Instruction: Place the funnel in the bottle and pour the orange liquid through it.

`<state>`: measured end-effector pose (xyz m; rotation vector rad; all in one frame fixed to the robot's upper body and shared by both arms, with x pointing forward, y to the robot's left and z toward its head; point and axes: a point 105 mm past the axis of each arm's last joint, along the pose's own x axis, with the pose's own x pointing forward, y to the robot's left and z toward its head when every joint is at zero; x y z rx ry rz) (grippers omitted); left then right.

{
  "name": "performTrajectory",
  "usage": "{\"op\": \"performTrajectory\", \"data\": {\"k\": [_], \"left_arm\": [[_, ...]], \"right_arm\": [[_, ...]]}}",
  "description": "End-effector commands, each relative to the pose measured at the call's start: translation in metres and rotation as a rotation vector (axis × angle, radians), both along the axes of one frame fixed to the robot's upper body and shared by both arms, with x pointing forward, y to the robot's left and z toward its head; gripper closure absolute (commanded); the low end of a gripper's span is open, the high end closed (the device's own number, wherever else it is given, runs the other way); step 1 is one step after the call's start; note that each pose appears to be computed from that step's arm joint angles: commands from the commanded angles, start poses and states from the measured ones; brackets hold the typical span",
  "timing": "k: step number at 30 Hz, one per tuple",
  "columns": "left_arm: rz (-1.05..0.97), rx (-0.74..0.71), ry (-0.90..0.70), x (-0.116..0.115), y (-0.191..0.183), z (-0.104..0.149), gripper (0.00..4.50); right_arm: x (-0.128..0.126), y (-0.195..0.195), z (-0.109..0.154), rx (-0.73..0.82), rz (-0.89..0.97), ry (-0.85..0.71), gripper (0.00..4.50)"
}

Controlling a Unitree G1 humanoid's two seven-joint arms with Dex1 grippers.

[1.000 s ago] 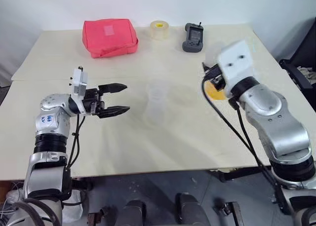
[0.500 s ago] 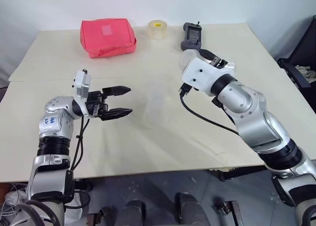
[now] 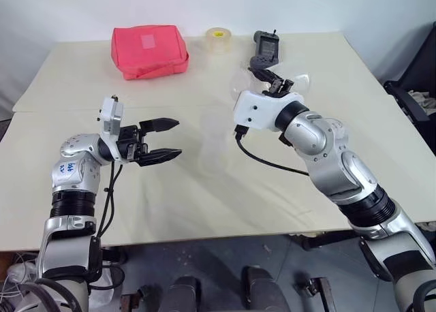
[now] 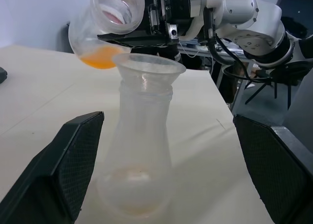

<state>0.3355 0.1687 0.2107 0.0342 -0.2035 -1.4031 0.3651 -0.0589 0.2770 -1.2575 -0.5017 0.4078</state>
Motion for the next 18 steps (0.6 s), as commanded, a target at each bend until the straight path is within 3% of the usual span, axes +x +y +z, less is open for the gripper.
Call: {"op": "performTrajectory", "data": {"k": [1,18], "left_arm": [[-0.004,-0.024,-0.031,0.0003,0.0012,0.0092,0.0],[-0.012,-0.03,-0.028,0.0027,-0.0023,0.0084,0.0]], "right_arm": [[-0.0072,0.0016,0.0241,-0.044,0.037,-0.116,2.06],[-0.0134,0.0042,0.02,-0.181,0.088,-0.205,2.06]]}}
